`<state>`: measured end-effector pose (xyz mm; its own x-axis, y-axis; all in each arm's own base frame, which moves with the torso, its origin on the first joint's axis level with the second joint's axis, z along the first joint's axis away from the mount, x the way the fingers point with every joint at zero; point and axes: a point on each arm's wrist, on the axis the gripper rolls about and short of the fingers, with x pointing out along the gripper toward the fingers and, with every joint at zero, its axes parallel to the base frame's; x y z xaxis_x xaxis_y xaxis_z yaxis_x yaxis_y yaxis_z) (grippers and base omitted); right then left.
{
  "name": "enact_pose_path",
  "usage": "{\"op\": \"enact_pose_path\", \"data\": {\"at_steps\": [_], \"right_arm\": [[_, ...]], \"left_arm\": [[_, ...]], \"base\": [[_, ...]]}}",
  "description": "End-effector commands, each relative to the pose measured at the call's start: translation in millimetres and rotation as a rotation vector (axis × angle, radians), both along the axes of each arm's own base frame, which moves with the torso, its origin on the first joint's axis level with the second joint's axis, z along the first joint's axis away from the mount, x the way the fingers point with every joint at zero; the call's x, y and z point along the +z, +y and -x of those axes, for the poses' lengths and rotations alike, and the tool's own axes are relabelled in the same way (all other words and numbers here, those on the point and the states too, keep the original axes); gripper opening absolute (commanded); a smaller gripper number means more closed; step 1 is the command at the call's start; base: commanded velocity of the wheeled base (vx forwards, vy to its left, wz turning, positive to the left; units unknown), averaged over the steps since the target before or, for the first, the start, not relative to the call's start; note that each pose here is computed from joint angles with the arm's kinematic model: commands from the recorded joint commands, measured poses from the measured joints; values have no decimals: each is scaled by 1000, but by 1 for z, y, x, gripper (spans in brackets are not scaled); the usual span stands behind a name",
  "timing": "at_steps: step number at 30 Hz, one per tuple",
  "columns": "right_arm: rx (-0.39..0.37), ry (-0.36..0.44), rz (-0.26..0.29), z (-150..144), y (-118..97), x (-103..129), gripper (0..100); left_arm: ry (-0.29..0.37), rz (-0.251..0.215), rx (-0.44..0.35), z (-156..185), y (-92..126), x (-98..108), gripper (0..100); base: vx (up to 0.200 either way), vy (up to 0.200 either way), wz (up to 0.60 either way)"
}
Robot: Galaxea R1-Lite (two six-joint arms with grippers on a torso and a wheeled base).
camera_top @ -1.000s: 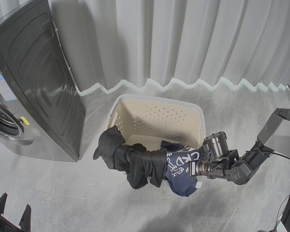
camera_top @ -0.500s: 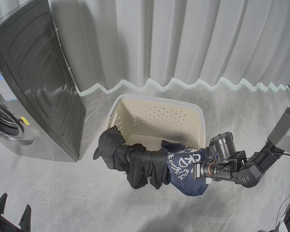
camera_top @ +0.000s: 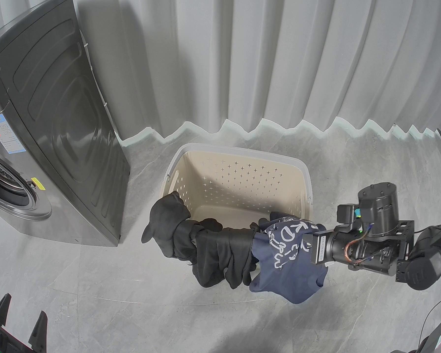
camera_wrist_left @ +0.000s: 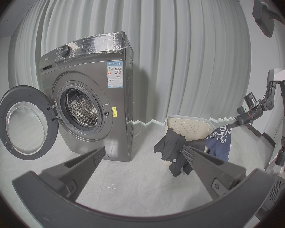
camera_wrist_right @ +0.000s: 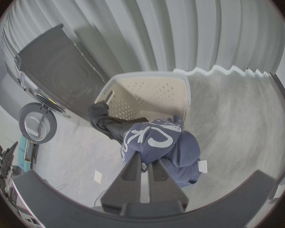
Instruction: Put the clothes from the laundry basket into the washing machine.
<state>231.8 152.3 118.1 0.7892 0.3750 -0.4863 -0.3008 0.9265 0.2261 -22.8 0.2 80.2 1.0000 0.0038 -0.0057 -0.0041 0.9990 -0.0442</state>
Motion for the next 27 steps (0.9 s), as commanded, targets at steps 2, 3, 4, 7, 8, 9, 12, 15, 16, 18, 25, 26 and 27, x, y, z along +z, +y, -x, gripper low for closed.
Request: {"op": "enact_pose_path", "data": {"at_steps": [2, 3, 4, 7, 8, 9, 12, 15, 16, 18, 25, 26, 27], "right_arm": [[21, -168, -116, 30, -15, 53, 0], [21, -190, -130, 35, -18, 59, 0], [27, -206, -142, 40, -21, 64, 0], [40, -284, -192, 54, -31, 81, 0], [40, -297, -201, 56, -32, 84, 0], [45, -343, -224, 62, -36, 91, 0], [59, -448, -260, 70, -42, 107, 0], [83, -531, -279, 76, -46, 119, 0], [87, -549, -281, 78, -47, 121, 0], [91, -563, -281, 79, -47, 123, 0], [98, -611, -259, 79, -48, 126, 0], [98, -614, -260, 79, -48, 126, 0], [98, -614, -260, 79, -48, 126, 0]], "left_arm": [[8, 0, 1, -1, 0, -4, 100], [8, 0, 1, -1, 0, -4, 100], [8, 0, 1, -1, 0, -4, 100], [8, 0, 1, -1, 0, -4, 100], [8, 0, 1, -1, 0, -4, 100], [8, 0, 1, -1, 0, -4, 100], [8, 0, 1, -1, 0, -4, 100], [8, 0, 1, -1, 0, -4, 100], [8, 0, 1, -1, 0, -4, 100], [8, 0, 1, -1, 0, -4, 100], [8, -1, -2, -1, 0, -4, 100], [8, -1, -2, -1, 0, -4, 100], [8, -1, -2, -1, 0, -4, 100]], "base": [[0, 0, 0], [0, 0, 0], [0, 0, 0], [0, 0, 0], [0, 0, 0], [0, 0, 0], [0, 0, 0], [0, 0, 0], [0, 0, 0], [0, 0, 0], [0, 0, 0], [0, 0, 0], [-200, 0, 0]]}}
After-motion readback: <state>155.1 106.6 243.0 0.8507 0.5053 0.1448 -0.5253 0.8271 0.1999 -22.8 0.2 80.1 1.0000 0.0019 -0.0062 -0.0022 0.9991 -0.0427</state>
